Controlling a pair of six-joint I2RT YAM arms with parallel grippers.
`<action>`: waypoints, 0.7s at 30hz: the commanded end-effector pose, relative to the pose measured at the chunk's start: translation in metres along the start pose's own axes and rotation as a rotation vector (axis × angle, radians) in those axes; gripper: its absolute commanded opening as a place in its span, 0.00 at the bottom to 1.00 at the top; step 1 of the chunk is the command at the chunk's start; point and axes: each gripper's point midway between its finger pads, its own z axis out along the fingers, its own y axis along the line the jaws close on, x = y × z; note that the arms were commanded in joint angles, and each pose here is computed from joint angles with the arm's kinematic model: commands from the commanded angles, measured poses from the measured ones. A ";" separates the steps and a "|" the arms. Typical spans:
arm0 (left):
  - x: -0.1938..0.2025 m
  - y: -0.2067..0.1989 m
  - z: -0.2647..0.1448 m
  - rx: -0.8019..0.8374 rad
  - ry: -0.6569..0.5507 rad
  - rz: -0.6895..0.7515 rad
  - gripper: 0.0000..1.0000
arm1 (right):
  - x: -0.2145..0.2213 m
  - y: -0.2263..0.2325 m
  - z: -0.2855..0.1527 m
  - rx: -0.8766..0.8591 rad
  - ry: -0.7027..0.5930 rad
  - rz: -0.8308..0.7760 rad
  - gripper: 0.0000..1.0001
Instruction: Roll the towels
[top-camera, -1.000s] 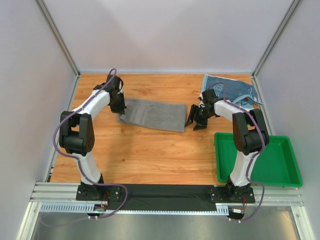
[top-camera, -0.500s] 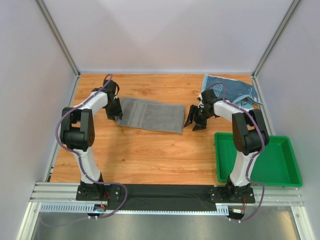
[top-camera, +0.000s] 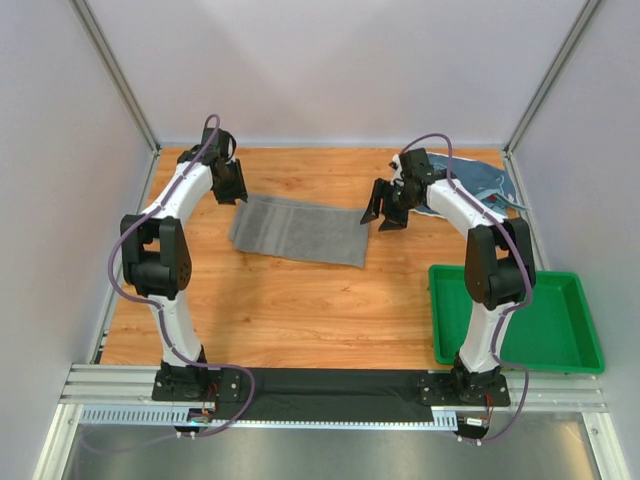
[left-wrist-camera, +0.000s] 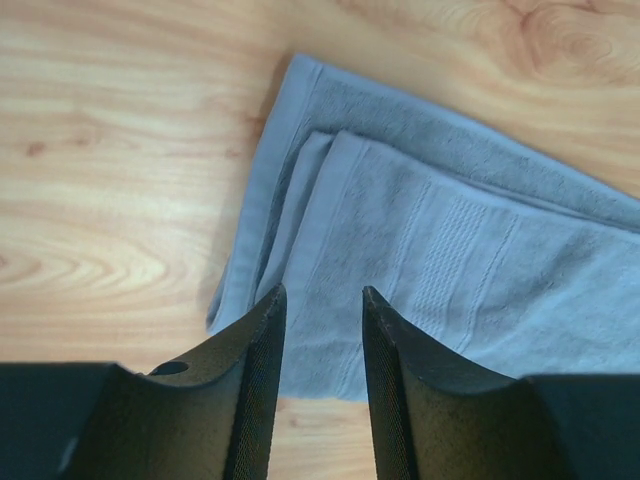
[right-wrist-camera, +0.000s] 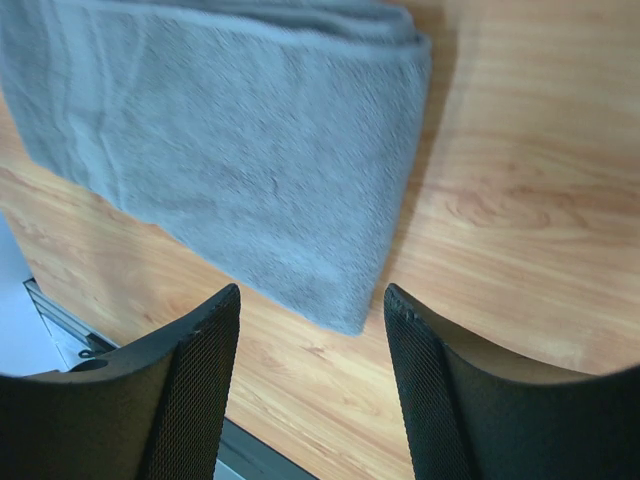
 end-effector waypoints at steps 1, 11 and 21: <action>0.000 -0.008 0.024 0.033 0.054 0.036 0.43 | -0.013 0.003 0.013 -0.008 0.023 -0.010 0.61; 0.010 -0.015 0.070 0.080 0.129 0.030 0.43 | -0.046 0.006 0.065 -0.075 0.059 0.002 0.60; 0.032 0.005 0.080 0.005 0.191 0.032 0.42 | 0.009 -0.067 0.089 0.145 0.151 0.117 0.57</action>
